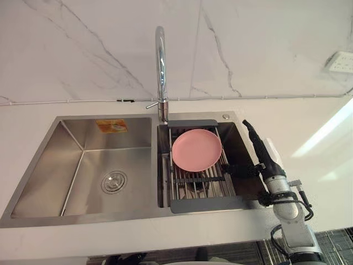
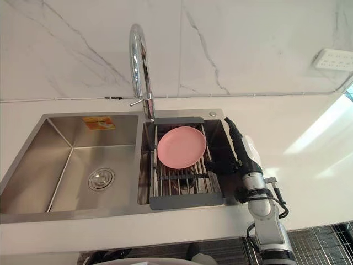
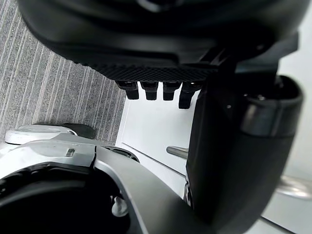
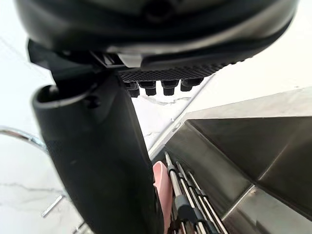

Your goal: Walk over to the sink, pick up the cup, carry it to the dishwasher, place the cup inside the dishwasher, then close the dishwasher door

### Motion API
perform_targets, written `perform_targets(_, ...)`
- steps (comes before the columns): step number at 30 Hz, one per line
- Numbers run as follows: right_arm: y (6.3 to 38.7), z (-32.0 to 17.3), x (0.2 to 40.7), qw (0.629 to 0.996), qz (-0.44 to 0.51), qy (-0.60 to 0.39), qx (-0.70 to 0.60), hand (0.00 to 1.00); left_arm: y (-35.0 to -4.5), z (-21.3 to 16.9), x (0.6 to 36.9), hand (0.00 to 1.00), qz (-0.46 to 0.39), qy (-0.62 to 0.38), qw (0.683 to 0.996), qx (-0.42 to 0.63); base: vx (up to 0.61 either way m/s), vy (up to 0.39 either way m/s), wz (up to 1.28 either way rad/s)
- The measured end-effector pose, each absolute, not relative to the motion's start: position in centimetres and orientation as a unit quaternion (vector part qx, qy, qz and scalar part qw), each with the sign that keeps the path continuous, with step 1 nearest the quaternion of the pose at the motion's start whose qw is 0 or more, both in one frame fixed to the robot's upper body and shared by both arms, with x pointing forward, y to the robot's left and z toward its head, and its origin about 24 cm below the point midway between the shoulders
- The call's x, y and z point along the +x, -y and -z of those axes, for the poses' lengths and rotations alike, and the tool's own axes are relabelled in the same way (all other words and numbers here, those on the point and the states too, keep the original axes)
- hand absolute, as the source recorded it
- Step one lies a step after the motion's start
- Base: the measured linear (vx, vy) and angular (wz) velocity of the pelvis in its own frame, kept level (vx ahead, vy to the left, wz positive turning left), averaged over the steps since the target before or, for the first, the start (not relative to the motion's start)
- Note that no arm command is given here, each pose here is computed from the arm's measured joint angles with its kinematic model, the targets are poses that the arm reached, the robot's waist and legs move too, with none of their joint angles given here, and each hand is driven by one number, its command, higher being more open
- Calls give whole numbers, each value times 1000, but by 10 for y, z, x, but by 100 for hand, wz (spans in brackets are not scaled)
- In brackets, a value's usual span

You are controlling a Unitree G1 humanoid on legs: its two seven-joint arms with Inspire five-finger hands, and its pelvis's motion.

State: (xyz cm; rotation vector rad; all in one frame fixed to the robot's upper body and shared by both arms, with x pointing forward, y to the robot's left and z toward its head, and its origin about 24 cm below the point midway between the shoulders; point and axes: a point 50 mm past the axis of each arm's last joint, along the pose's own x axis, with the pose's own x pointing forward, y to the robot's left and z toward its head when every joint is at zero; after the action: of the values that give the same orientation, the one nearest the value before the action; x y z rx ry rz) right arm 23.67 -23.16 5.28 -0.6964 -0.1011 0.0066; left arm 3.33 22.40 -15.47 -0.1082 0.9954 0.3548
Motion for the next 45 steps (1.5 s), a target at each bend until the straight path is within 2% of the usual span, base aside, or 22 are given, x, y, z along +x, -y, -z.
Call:
perform_targets(19,226,-42,255,899,-56,23,-433,100,-227,154,38,100,-163,-474,864,-41,1,21,5)
perform_targets(45,220,-36,263,885,-69,29,-459,100,-227,153,40,100,-152,-470,868,-40,-7,13,3)
